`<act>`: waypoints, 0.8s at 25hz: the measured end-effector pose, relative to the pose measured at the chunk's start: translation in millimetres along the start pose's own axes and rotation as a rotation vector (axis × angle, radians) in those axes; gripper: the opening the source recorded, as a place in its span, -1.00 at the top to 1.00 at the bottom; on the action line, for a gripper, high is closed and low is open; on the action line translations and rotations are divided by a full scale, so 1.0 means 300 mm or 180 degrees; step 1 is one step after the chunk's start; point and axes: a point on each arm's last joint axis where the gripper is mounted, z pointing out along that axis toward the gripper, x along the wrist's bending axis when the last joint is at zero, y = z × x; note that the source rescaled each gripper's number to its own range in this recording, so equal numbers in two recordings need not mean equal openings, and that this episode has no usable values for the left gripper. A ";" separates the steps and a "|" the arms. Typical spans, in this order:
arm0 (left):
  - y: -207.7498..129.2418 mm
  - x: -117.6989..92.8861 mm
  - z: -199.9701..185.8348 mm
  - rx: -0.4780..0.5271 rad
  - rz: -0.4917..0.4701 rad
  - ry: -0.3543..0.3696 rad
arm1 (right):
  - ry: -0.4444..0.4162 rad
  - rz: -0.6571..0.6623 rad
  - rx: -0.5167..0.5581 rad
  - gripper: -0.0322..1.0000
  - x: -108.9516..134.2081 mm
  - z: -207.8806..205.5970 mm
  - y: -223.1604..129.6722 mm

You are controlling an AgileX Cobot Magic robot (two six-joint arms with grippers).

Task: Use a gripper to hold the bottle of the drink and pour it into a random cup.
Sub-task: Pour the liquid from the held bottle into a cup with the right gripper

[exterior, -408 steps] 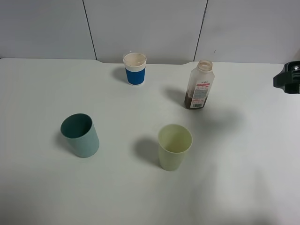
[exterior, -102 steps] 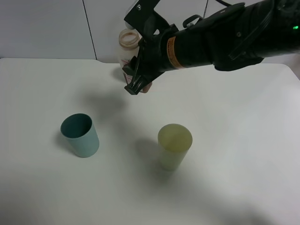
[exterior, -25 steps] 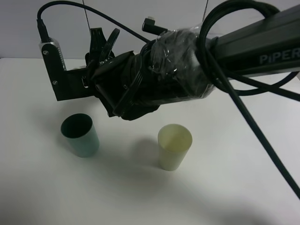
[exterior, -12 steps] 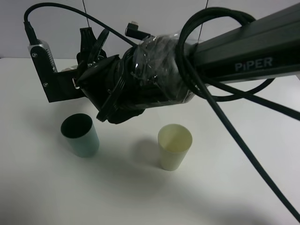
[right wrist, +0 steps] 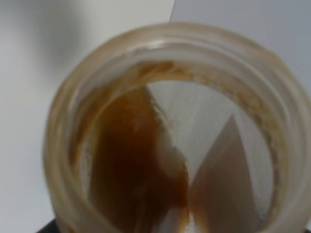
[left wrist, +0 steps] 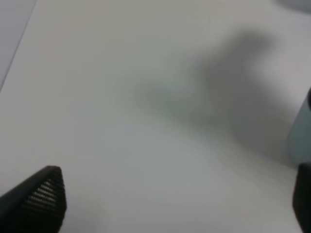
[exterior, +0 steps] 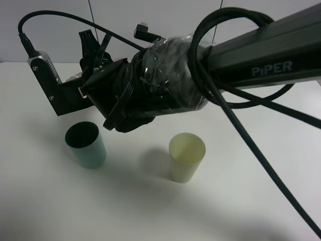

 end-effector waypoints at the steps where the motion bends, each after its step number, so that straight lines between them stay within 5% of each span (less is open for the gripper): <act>1: 0.000 0.000 0.000 0.0000 0.0000 0.0000 | 0.0000 -0.0037 0.0000 0.94 0.000 0.000 0.000; 20: 0.000 0.000 0.000 0.0000 0.0000 0.0000 | 0.0000 -0.0596 0.0000 0.94 0.000 0.000 0.000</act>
